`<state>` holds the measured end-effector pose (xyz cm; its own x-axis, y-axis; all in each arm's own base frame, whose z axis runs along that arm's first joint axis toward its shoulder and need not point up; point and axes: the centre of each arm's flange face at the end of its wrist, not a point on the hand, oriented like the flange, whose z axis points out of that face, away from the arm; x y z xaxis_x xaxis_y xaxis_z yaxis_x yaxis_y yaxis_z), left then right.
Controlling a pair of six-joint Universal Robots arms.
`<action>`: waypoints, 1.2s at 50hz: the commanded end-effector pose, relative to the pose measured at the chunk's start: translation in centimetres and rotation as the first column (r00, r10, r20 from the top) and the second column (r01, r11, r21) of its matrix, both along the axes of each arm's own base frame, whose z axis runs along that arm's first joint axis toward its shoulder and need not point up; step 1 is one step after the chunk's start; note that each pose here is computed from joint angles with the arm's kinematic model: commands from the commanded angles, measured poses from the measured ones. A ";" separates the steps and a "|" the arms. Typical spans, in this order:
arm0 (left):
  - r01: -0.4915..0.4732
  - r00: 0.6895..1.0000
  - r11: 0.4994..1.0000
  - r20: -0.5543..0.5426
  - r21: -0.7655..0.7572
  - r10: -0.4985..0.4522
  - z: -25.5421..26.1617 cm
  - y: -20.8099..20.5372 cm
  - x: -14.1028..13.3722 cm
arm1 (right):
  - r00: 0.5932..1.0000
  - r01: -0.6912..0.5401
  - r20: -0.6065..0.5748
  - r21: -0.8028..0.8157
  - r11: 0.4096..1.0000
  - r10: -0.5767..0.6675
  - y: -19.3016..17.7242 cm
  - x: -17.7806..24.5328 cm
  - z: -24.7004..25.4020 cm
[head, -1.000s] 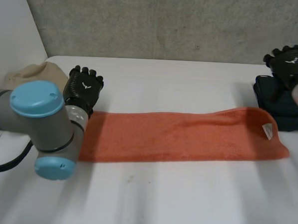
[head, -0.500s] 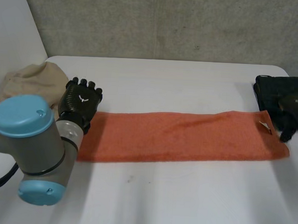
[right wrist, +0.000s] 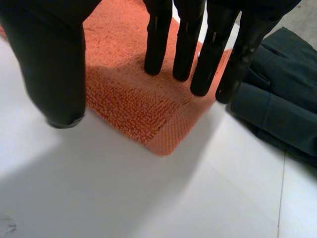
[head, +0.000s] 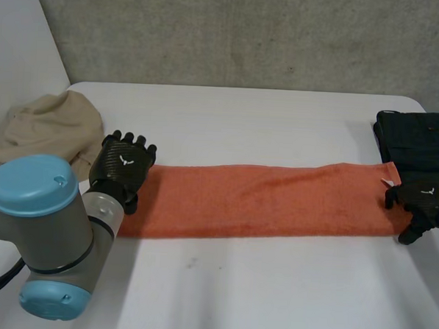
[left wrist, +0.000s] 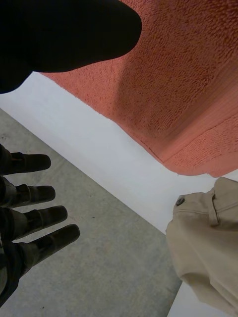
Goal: Fold the laundry.
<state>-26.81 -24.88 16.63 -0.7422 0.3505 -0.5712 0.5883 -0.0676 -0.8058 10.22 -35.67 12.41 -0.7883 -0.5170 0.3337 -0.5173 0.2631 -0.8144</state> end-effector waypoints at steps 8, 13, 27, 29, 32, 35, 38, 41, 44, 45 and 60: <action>-0.002 1.000 1.000 0.003 0.003 0.002 -0.1 0.0 0.0 | 0.999 0.027 -0.024 -0.059 0.998 -0.028 -0.9 -0.7 -0.2; -0.003 1.000 1.000 0.002 0.002 0.003 -0.1 0.0 0.1 | 0.995 0.089 -0.033 -0.083 0.993 -0.092 -1.3 -2.9 0.7; -0.005 1.000 1.000 -0.008 -0.016 0.005 0.7 0.1 0.2 | 0.877 0.279 -0.335 -0.229 0.932 -0.345 -2.6 -14.6 4.2; -0.005 1.000 1.000 -0.009 -0.019 0.005 0.8 0.1 0.2 | 0.885 0.262 -0.329 -0.233 0.937 -0.329 -2.6 -13.8 4.6; -0.002 1.000 1.000 -0.011 -0.024 0.001 1.0 0.1 0.2 | 0.920 0.174 -0.295 -0.284 0.943 -0.259 -2.7 -9.5 6.5; -0.003 1.000 1.000 -0.014 -0.028 0.003 1.2 0.1 0.2 | 0.957 0.094 -0.229 -0.336 0.937 -0.179 -2.1 -4.6 8.6; -0.003 1.000 0.999 -0.017 -0.032 0.003 1.4 0.2 0.2 | 0.977 0.000 -0.198 -0.373 0.928 -0.080 -1.1 -0.3 9.9; -0.005 1.000 0.999 -0.020 -0.039 0.004 1.6 0.2 0.3 | 0.979 -0.168 -0.178 -0.406 0.898 0.102 1.3 6.4 11.0; -0.005 1.000 0.999 -0.020 -0.039 0.004 1.6 0.2 0.3 | 0.951 -0.307 -0.172 -0.435 0.846 0.257 4.0 11.9 11.5; -0.007 1.000 0.999 -0.020 -0.039 0.006 1.7 0.2 0.3 | 0.941 -0.339 -0.171 -0.442 0.830 0.294 4.7 13.1 11.6; -0.007 1.000 0.999 -0.020 -0.037 0.006 1.5 0.0 0.2 | 0.648 -0.751 -0.163 -0.305 0.586 0.744 16.9 28.8 2.9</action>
<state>-26.43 -24.75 18.29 -0.7567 0.3218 -0.5691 0.5723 -0.0947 -0.8145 36.65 -20.81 19.39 -0.2620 -0.7269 0.6348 -0.4203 -0.5062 -0.7531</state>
